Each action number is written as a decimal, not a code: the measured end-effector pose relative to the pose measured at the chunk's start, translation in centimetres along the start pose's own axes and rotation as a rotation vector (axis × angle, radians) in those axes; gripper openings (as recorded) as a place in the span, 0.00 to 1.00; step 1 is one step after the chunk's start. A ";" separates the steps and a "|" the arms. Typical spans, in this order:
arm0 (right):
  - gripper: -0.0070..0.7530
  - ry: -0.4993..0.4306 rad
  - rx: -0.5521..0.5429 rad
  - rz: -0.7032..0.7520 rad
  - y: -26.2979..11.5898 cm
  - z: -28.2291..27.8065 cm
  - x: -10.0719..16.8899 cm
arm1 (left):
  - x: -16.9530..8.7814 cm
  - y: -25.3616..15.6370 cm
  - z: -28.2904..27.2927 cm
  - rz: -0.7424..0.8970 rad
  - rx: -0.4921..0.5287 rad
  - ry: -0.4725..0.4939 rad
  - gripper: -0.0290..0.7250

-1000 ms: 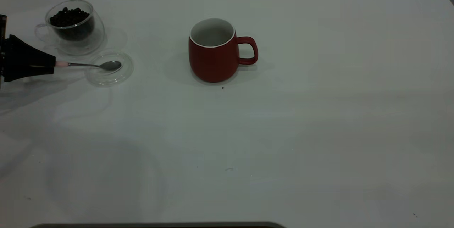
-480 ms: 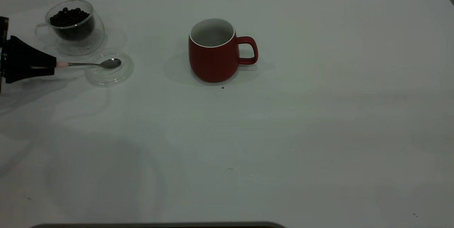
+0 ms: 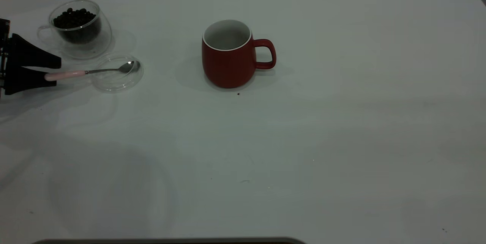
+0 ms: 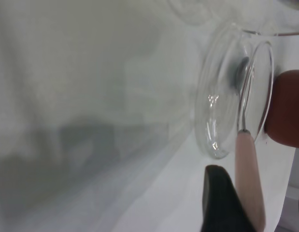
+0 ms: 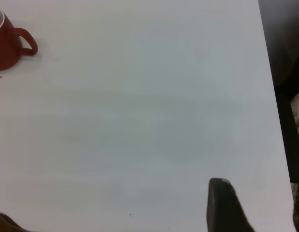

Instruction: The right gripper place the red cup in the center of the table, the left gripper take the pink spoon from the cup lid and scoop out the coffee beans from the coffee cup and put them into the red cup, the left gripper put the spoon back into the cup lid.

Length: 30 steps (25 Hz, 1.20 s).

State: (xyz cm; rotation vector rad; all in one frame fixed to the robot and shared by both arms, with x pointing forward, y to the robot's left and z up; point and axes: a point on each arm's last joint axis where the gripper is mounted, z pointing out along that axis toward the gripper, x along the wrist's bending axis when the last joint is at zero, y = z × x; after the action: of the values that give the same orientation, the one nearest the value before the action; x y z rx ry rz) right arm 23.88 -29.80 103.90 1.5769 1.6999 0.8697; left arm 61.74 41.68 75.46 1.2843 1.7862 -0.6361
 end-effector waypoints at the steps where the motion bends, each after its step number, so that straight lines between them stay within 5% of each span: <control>1: 0.50 0.000 0.000 0.000 0.0 0.0 0.0 | 0.0 0.1 -0.2 0.001 -0.004 0.002 0.63; 8: 0.50 0.000 0.000 0.000 0.0 0.0 0.0 | -2.4 2.0 -6.2 0.069 -0.109 0.033 0.64; 19: 0.50 0.000 0.000 0.000 0.0 0.0 0.0 | -15.5 2.0 -12.5 0.196 -0.093 0.090 0.60; 30: 0.50 0.000 0.000 0.000 0.0 0.0 0.0 | -30.9 -5.6 -13.7 0.497 0.092 0.544 0.60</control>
State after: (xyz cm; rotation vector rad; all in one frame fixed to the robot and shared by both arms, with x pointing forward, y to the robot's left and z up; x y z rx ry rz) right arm 23.88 -29.80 103.90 1.5769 1.6999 0.8697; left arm 56.21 34.49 108.48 2.0153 1.7470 -0.0868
